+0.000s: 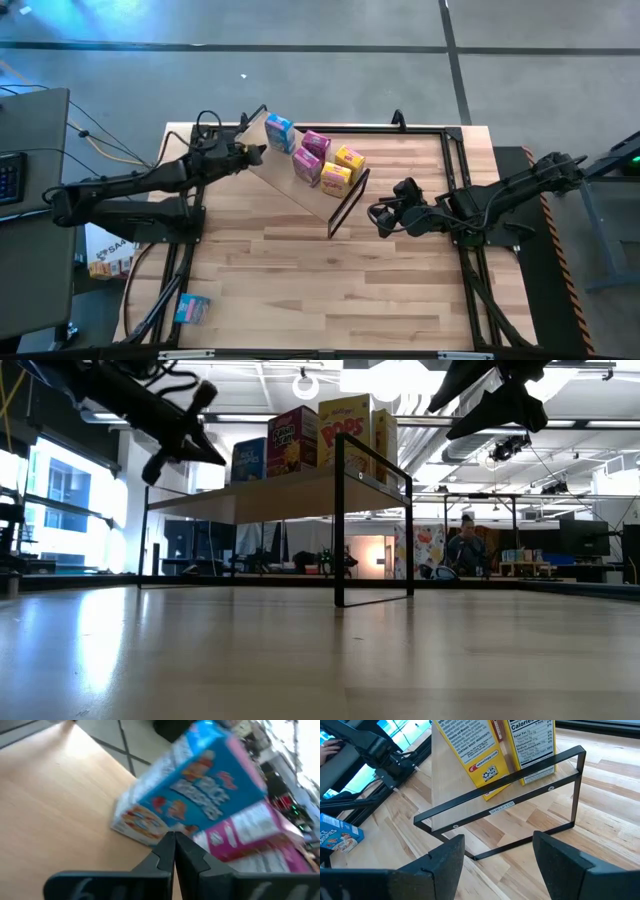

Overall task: Stack cereal on shelf
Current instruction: Put the blue cereal box on the shelf aligned with the other blue cereal box

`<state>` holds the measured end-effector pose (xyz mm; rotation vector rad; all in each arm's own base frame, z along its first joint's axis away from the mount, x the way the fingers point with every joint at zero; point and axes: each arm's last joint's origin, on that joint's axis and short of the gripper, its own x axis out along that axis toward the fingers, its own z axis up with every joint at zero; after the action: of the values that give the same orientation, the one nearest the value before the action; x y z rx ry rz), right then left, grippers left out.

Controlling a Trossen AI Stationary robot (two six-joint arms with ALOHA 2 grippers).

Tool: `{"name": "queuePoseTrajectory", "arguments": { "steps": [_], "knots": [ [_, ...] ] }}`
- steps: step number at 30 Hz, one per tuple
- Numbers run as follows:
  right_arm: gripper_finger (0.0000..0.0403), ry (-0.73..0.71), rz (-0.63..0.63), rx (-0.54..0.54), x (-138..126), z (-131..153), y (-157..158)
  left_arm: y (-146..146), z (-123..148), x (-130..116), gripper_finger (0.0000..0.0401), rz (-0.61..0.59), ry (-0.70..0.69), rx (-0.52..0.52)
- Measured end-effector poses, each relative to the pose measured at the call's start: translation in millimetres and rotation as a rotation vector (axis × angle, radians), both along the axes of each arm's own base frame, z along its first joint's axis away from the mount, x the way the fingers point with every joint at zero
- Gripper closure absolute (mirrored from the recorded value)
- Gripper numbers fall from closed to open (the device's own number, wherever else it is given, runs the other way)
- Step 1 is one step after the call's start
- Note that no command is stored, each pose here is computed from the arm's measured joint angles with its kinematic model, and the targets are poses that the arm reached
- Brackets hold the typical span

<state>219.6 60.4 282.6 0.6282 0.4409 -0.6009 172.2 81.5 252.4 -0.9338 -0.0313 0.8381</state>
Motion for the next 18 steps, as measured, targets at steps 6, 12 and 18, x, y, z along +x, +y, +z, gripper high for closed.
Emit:
{"name": "queuePoseTrajectory", "arguments": {
  "steps": [6,12,18],
  "knots": [
    [0.0171,0.000,0.000,0.000,0.0,0.0,0.0,-24.2,11.1,-5.6,0.0401,-0.173,0.019,0.097],
    [0.0171,0.001,0.005,0.004,0.0,-0.1,0.2,-57.5,20.8,-7.6,0.0401,-0.529,0.002,0.212],
    [0.0171,0.002,0.011,0.013,0.1,-0.2,0.5,-82.9,28.6,-19.5,0.0392,-0.769,-0.055,0.258]
  ]
}}
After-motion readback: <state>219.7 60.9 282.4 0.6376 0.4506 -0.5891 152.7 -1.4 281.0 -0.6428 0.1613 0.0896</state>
